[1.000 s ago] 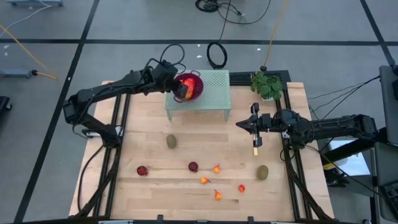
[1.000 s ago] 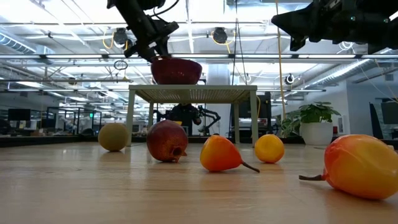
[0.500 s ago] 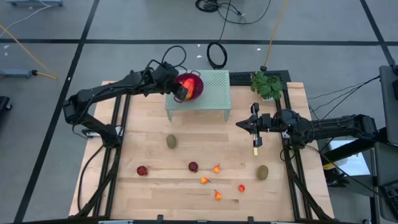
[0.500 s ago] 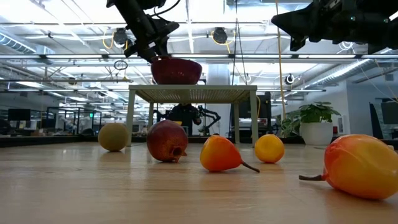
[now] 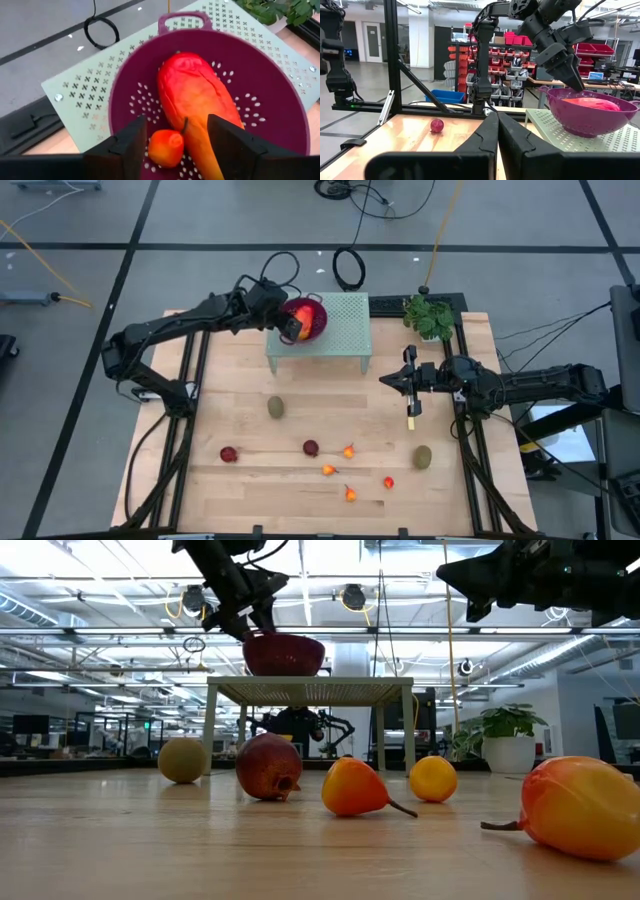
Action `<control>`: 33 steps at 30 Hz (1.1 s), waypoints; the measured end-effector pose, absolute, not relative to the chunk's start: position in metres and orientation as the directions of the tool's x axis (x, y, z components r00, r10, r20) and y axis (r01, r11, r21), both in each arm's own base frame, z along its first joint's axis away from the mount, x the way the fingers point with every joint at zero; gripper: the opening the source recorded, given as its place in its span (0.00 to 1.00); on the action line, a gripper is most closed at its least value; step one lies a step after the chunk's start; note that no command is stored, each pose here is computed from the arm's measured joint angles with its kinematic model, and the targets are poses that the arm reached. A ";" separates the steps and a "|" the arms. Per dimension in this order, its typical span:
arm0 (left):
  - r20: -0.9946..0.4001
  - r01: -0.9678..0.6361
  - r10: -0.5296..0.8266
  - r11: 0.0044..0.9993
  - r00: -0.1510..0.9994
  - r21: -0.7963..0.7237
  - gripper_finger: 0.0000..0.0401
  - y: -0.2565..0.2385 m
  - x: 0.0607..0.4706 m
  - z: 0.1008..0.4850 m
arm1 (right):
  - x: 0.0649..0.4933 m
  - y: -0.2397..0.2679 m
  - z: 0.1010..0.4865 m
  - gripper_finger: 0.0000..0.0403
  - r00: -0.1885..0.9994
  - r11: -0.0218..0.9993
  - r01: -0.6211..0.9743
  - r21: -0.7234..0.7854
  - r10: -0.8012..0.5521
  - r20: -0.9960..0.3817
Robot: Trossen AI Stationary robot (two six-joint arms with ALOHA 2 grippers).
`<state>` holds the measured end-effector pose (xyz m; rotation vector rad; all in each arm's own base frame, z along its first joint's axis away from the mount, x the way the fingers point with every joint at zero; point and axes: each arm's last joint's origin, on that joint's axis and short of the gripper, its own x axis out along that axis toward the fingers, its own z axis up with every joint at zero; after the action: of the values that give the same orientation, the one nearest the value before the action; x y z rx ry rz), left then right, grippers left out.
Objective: Pick & Place Fruit
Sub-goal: Put the pear into the violet strainer bowl on the shelf
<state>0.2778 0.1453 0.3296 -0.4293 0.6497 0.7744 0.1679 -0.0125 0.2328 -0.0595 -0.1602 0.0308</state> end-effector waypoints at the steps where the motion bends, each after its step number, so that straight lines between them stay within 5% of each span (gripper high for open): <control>1: -0.671 -0.751 0.505 0.649 0.543 -0.120 0.54 0.145 0.278 0.331 | 0.168 -0.012 0.233 0.01 0.987 0.998 -0.026 -0.062 0.035 0.158; 14: -0.565 -0.629 0.500 0.776 0.656 -0.043 0.57 0.124 0.280 0.397 | 0.168 -0.012 0.233 0.01 0.986 0.998 -0.026 -0.062 0.036 0.161; 33: -0.707 -0.404 0.273 0.915 0.652 -0.019 0.57 0.023 0.289 0.389 | 0.168 -0.012 0.232 0.01 0.988 0.998 -0.027 -0.058 0.035 0.153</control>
<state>0.2890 0.0233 0.3890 -0.1811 0.7700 0.3865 0.1680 -0.0125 0.2323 -0.0559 -0.1551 0.0312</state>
